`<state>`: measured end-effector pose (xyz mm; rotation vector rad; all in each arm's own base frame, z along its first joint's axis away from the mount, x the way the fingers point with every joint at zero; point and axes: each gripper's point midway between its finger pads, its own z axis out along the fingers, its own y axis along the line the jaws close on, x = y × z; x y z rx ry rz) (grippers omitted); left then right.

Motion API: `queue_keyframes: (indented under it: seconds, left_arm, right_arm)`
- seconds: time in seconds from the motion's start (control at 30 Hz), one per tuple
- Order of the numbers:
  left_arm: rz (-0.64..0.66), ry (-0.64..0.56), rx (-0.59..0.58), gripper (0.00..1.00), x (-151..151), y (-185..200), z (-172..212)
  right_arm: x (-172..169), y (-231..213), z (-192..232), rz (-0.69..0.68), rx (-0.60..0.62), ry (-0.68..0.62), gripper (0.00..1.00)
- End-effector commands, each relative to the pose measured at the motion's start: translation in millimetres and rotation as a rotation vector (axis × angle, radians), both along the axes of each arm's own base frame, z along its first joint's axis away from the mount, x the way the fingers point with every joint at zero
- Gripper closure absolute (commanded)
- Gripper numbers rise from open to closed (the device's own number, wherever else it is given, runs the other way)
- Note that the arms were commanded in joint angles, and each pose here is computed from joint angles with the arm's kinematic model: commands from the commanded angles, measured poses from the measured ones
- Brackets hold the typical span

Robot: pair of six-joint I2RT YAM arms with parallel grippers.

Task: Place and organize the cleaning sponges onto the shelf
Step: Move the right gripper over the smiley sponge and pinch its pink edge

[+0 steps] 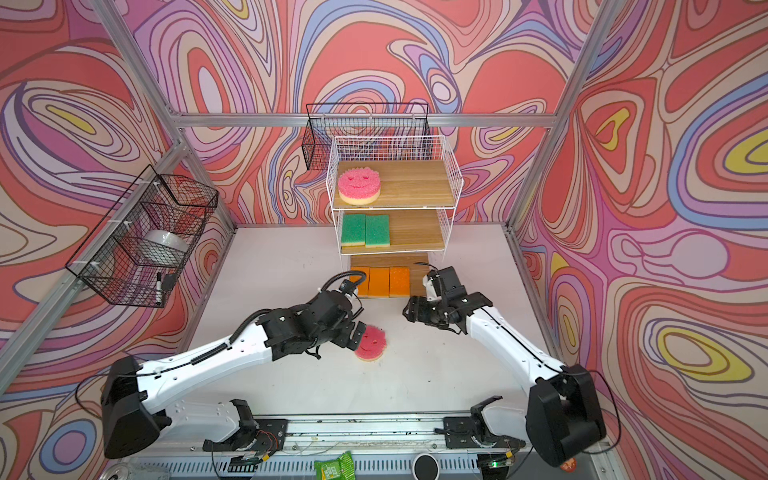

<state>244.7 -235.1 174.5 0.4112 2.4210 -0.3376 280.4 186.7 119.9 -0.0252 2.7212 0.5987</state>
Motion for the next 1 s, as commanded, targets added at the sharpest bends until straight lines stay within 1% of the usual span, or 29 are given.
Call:
queue_keyframes:
  seconds: [0.0,0.07,0.17,0.23,0.3,0.33,0.57,0.77,0.87,0.9,0.97]
  left_arm:
    - [0.096,0.140,-0.089,0.03,-7.2,27.2,-28.8]
    - [0.140,0.154,-0.130,0.04,-7.9,39.4,-35.9]
    - [0.174,0.152,-0.138,0.04,-9.9,48.8,-42.8]
    - [0.181,0.163,-0.142,0.04,-11.3,50.1,-49.4]
    - [0.189,0.176,-0.140,0.04,-12.4,50.9,-55.9]
    - [0.191,0.181,-0.138,0.04,-12.8,51.4,-58.9]
    - [0.201,0.199,-0.123,0.04,-10.4,53.1,-71.4]
    - [0.200,0.202,-0.126,0.04,-7.9,51.6,-69.4]
    - [0.198,0.197,-0.130,0.04,-8.1,51.9,-65.9]
    - [0.198,0.195,-0.130,0.04,-8.4,52.8,-65.1]
    - [0.199,0.195,-0.130,0.04,-9.5,54.2,-64.8]
  right_arm:
    - [-2.3,10.4,-15.4,0.035,-0.176,0.014,0.23]
    - [-4.5,27.9,-22.0,0.079,-0.219,0.023,0.22]
    - [-9.3,46.5,-31.8,0.119,-0.234,0.041,0.23]
    - [-12.8,54.9,-36.9,0.139,-0.236,0.052,0.26]
    - [-17.8,62.6,-39.9,0.162,-0.236,0.060,0.33]
    - [-20.5,66.0,-40.7,0.172,-0.237,0.061,0.34]
    - [-37.0,73.4,-51.9,0.201,-0.249,0.082,0.33]
    - [-33.0,71.6,-60.1,0.187,-0.279,0.080,0.34]
    - [-29.3,70.6,-64.7,0.182,-0.302,0.079,0.38]
    - [-29.2,70.9,-67.0,0.185,-0.305,0.083,0.41]
    - [-28.8,72.5,-69.8,0.187,-0.302,0.087,0.44]
